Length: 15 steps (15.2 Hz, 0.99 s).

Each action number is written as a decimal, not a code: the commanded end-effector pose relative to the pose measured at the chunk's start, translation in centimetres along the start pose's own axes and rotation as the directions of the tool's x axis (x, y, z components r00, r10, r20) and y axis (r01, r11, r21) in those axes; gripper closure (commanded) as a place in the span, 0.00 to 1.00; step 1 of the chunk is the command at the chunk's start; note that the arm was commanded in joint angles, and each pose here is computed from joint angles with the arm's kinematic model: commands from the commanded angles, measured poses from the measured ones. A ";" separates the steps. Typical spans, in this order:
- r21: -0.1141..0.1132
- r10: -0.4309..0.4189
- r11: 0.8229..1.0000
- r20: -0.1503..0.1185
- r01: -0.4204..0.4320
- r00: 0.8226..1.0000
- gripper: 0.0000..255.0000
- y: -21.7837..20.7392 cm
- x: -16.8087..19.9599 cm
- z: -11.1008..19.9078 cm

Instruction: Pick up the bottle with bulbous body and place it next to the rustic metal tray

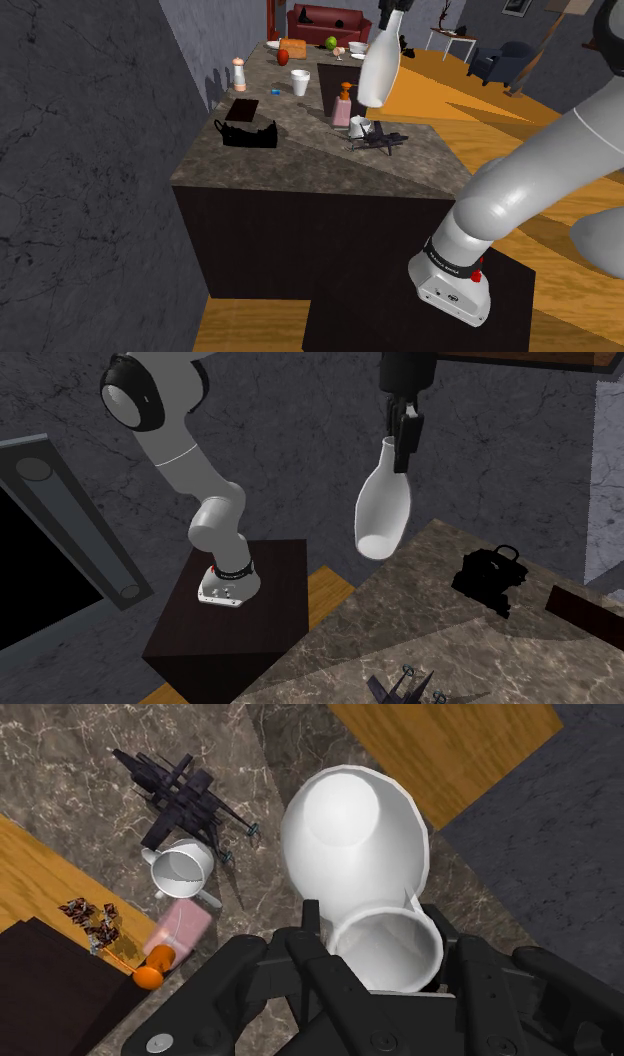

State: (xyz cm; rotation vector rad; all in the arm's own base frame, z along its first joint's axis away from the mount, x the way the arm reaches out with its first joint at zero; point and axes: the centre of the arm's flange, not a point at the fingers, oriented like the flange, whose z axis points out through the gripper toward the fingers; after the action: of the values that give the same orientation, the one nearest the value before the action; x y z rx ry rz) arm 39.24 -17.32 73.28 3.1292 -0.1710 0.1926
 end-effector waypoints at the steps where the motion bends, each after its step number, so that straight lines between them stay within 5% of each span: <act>1: 0.000 0.000 1.000 0.000 0.000 1.000 1.00 -0.1 0.1 -1.1; 15: 0.000 0.000 1.000 0.000 0.000 1.000 1.00 -11.3 9.4 7.8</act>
State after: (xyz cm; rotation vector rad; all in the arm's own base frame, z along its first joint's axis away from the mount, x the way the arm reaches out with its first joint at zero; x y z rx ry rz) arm 49.68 -8.00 67.33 3.1290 -0.1700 0.1900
